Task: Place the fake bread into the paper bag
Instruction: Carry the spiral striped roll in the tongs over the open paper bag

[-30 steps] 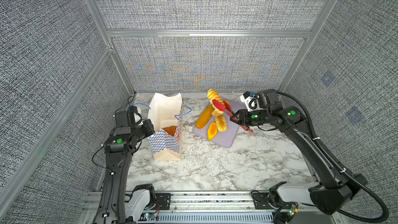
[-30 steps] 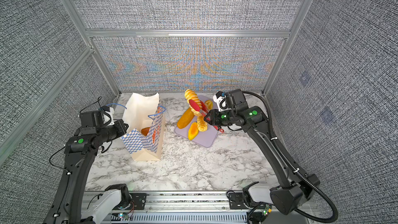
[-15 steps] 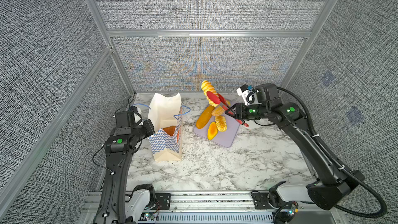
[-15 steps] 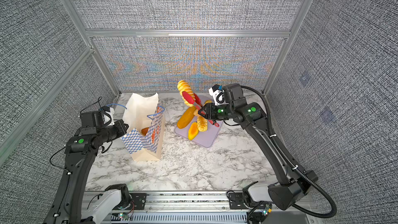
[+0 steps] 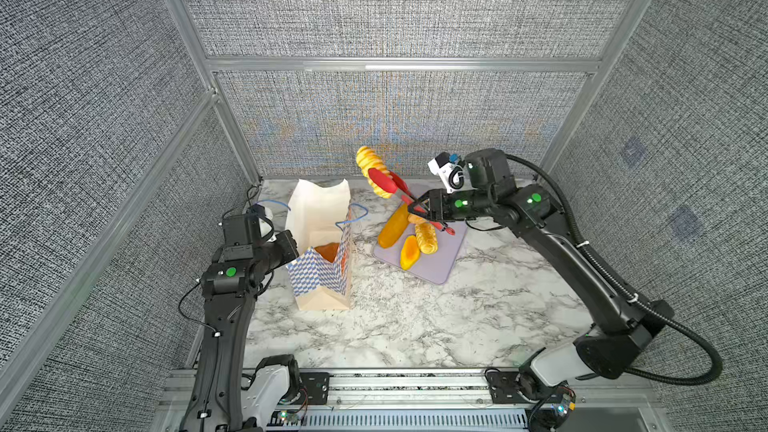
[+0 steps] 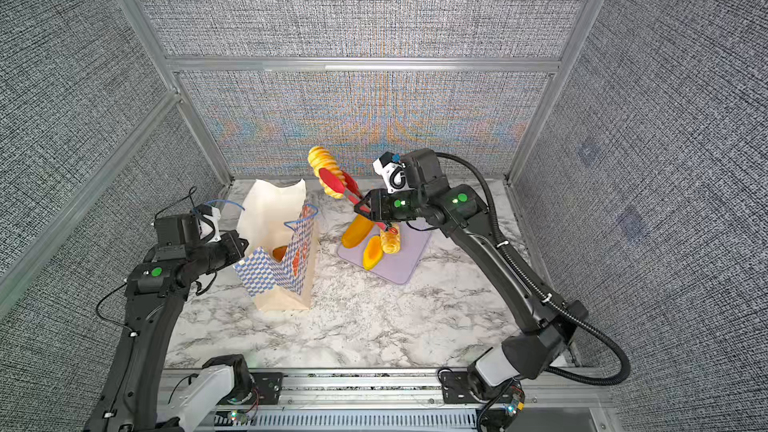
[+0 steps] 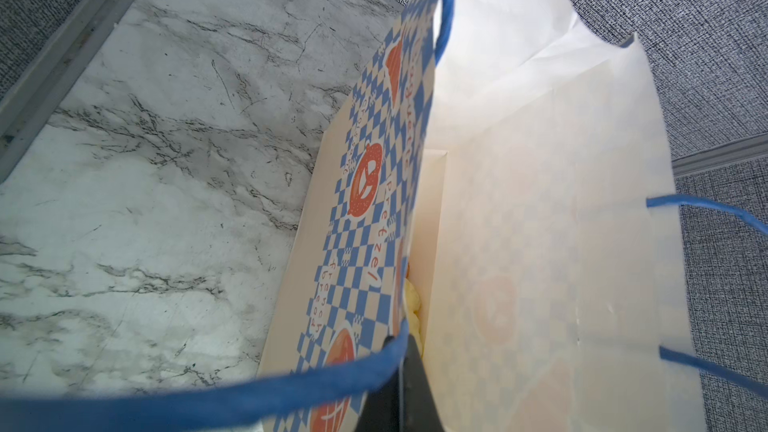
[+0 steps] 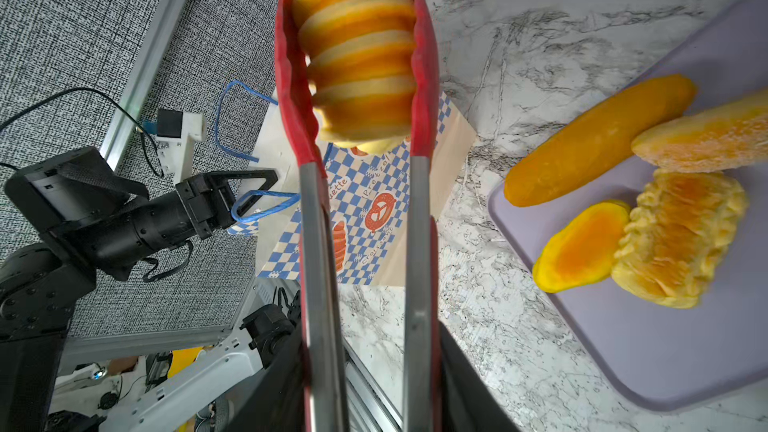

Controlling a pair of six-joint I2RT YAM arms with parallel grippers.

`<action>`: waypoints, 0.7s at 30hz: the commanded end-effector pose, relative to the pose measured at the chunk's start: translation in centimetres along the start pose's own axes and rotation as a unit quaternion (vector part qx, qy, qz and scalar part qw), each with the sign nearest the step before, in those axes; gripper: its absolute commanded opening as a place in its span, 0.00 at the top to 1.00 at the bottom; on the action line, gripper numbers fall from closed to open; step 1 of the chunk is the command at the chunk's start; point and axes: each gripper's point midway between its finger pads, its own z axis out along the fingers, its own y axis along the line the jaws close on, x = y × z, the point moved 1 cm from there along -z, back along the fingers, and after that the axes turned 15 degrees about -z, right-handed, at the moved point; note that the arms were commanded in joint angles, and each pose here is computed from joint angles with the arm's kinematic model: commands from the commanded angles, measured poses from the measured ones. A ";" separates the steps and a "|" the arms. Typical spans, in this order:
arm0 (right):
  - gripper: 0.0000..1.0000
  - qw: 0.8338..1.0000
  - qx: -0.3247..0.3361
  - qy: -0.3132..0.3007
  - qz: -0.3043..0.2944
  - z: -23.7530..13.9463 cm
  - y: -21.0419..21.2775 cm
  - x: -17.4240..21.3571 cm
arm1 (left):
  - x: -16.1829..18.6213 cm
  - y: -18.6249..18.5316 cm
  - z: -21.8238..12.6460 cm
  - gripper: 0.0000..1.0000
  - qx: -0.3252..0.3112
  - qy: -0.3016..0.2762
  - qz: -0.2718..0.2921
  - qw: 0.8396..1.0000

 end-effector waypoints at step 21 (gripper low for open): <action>0.56 0.995 -0.024 0.002 -0.099 4.6 6.4 -2.7 | -0.2 -0.3 -0.1 0.96 0.008 -0.007 0.003 1.000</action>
